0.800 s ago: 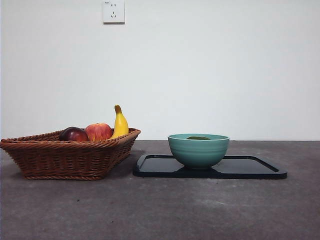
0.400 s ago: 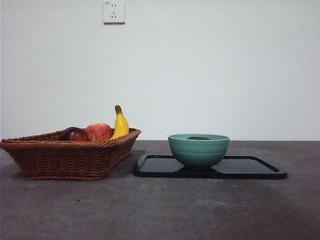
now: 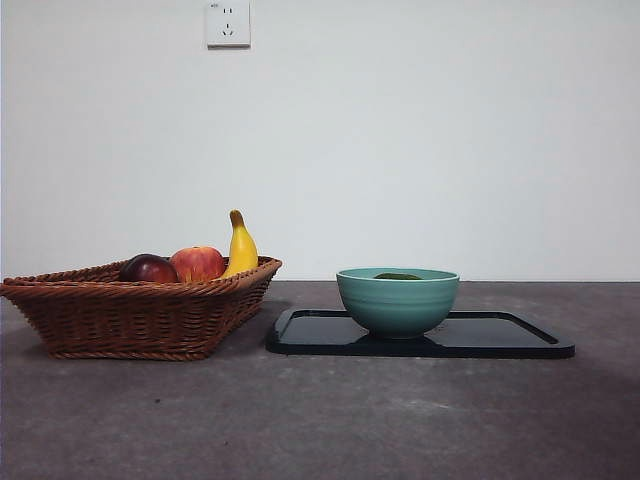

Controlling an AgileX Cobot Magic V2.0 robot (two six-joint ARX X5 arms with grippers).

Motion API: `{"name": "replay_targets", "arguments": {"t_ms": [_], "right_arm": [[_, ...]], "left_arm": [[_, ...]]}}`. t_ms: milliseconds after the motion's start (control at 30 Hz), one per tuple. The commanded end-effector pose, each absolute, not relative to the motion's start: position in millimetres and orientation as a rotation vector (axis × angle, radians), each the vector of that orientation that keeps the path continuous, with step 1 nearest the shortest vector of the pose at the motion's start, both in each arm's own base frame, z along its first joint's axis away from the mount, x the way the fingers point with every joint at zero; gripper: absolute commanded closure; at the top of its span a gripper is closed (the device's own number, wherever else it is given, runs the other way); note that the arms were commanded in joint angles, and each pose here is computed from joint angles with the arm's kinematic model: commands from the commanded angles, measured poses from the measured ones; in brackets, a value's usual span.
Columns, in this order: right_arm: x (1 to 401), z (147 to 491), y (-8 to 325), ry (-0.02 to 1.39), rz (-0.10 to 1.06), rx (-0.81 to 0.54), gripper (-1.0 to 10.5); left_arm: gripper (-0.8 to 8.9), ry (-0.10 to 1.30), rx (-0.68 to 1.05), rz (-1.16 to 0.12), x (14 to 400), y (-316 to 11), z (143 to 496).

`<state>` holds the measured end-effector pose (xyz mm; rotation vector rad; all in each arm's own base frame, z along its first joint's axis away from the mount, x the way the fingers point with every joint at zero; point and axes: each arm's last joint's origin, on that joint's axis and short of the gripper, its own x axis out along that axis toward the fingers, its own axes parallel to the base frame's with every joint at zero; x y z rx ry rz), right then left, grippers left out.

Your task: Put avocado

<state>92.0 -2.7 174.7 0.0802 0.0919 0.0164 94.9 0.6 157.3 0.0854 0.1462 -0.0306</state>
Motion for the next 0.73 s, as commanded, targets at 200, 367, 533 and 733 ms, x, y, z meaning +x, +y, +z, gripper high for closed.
{"name": "replay_targets", "arguments": {"t_ms": [200, 367, 533, 733], "right_arm": [[96, 153, -3, 0.150, 0.006, 0.111, 9.4], [96, 150, -3, 0.172, 0.006, 0.128, 9.4], [96, 152, -3, 0.148, 0.008, 0.131, 9.4], [96, 152, -3, 0.148, 0.008, 0.131, 9.4]], "left_arm": [[8.05, 0.153, 0.080, -0.026, 96, 1, 152], [8.05, 0.152, 0.080, -0.026, 96, 1, 152], [8.05, 0.152, 0.080, -0.026, 96, 1, 152], [8.05, 0.152, 0.080, -0.026, 96, 1, 152]]}}
